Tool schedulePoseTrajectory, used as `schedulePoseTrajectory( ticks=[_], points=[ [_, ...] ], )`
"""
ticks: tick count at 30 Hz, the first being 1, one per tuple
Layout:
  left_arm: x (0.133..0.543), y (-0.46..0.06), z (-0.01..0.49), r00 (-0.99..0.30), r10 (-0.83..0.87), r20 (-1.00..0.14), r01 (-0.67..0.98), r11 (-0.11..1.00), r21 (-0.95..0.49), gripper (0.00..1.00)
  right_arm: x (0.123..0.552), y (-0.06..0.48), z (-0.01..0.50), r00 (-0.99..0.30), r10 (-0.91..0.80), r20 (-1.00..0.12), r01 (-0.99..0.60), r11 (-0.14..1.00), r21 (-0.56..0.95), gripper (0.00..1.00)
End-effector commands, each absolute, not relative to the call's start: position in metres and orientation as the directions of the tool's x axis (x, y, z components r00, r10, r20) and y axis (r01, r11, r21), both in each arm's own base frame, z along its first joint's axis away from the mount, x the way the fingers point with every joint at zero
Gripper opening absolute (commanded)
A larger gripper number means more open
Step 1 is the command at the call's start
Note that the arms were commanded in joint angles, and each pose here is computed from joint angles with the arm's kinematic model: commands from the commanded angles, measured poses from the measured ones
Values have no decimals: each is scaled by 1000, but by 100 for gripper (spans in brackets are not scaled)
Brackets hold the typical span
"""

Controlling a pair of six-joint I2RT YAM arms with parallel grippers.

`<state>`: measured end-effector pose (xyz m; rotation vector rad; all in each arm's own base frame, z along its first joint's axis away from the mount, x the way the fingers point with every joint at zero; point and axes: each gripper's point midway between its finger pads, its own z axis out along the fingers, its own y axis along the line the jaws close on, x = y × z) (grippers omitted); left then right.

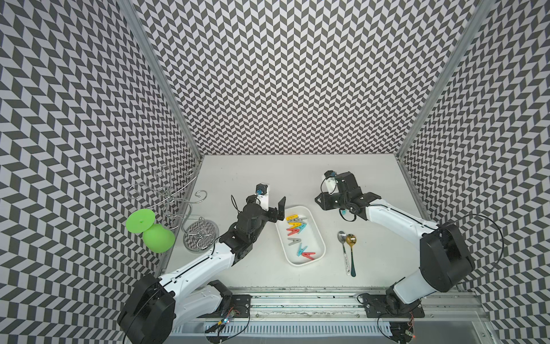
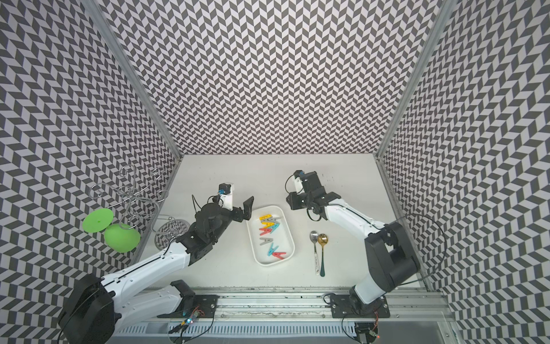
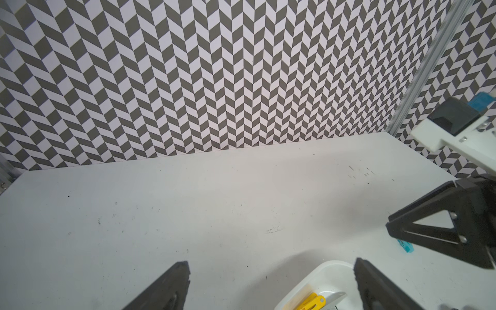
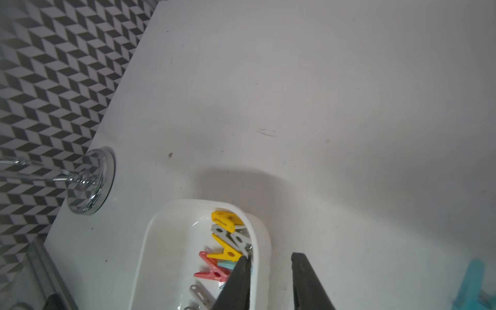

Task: Take the clothespins out of the storage box
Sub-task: Place the clothespin at the center of the board, then pick up the clothespin from the storage box.

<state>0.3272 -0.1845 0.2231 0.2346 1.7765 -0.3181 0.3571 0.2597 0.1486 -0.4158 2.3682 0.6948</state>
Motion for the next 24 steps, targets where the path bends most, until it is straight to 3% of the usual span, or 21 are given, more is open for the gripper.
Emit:
schedulePoseTrajectory(
  ticks=[1, 9, 24],
  points=[
    [327, -188, 227, -218, -24, -976, 340, 935, -98, 100, 348, 292, 166, -688, -193, -699, -570, 740, 357, 30],
    [328, -188, 226, -218, -23, -976, 340, 935, -98, 100, 334, 329, 131, -721, -256, -644, -581, 730, 361, 31],
    [327, -188, 223, -223, -17, -975, 340, 936, -94, 100, 346, 338, 75, -817, -86, -570, -367, 839, 401, 40]
  ],
)
